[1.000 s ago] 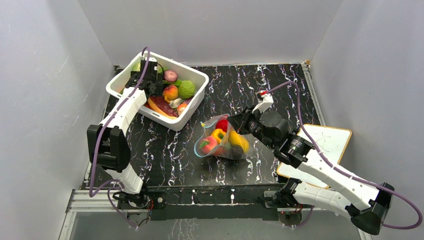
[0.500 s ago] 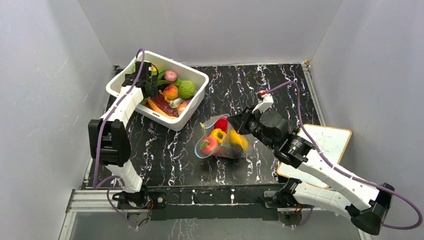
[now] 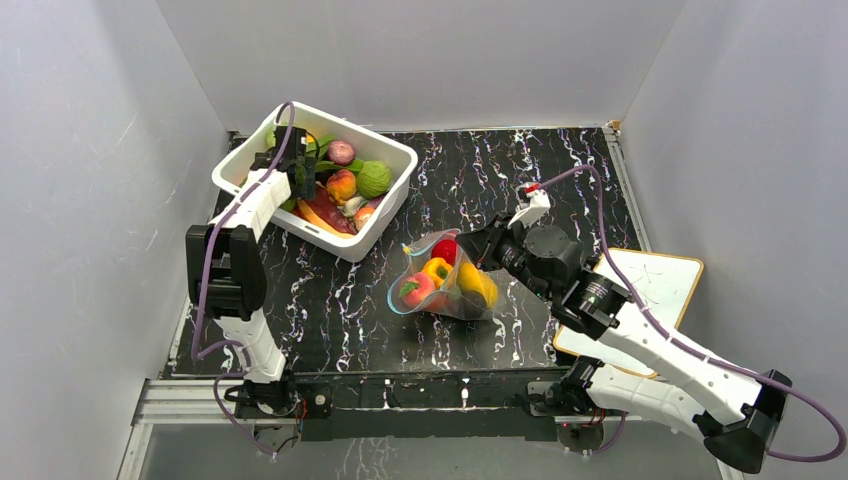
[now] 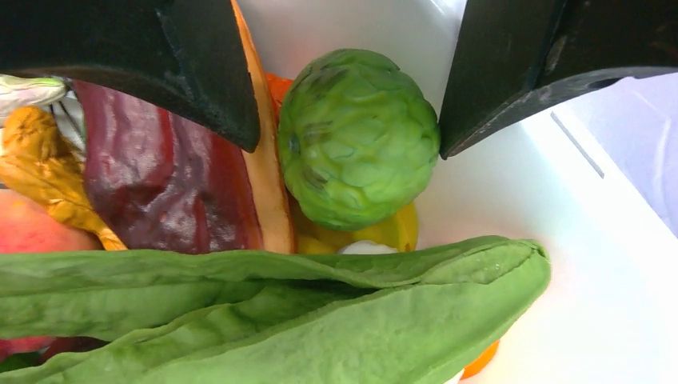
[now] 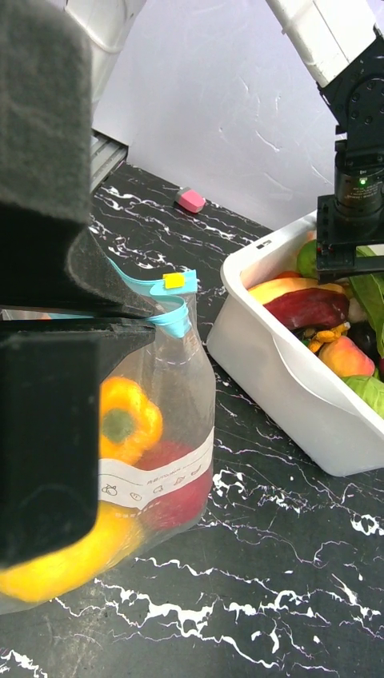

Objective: Place the food in the zip-top bag and seal the zipper
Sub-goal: Pick up the fake fruit from the bin, then place the fake fruit in the zipper food storage bag.

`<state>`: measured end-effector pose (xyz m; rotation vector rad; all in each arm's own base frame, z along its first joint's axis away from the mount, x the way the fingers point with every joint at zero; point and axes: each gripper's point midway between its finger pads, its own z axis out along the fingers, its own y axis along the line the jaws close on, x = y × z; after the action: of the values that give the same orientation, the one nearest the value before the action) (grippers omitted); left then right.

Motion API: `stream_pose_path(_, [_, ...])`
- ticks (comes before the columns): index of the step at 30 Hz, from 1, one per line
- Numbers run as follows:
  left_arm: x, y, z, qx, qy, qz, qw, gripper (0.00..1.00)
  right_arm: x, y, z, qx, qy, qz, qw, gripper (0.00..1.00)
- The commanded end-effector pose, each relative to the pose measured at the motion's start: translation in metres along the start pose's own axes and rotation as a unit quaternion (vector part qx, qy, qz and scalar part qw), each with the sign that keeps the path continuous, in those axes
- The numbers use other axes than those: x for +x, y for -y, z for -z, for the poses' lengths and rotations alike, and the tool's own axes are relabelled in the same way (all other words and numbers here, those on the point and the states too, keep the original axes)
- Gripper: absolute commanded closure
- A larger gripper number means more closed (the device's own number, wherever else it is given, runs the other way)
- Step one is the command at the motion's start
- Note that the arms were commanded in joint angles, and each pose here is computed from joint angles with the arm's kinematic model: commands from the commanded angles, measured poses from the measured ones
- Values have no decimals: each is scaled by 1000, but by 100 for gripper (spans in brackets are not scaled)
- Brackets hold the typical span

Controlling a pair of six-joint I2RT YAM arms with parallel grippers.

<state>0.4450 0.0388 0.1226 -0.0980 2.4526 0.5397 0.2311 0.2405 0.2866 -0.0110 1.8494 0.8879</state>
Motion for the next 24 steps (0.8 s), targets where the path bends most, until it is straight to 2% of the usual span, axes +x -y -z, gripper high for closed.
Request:
stream_pose_path(1, [-11, -7, 8, -2, 9, 9, 1000, 28, -32, -17, 8, -30, 56, -11, 998, 100])
stream_pose_path(3, [-13, -6, 12, 6, 12, 11, 1000, 35, -31, -16, 8, -29, 55, -11, 998, 100])
stream_pose_path(7, [-21, -9, 31, 23, 28, 25, 999, 43, -28, -15, 6, -28, 51, -14, 998, 100])
stream_pose_path(16, [-25, -2, 97, 123, 61, 73, 988, 48, -24, -16, -3, -23, 43, -22, 999, 100])
stream_pose_path(19, [-23, 7, 122, 175, 78, 94, 977, 48, -33, -15, -2, -12, 52, -17, 998, 100])
stream_pose_path(24, [-19, 40, 169, 313, 93, 113, 938, 47, -34, -13, -5, -2, 53, -23, 998, 100])
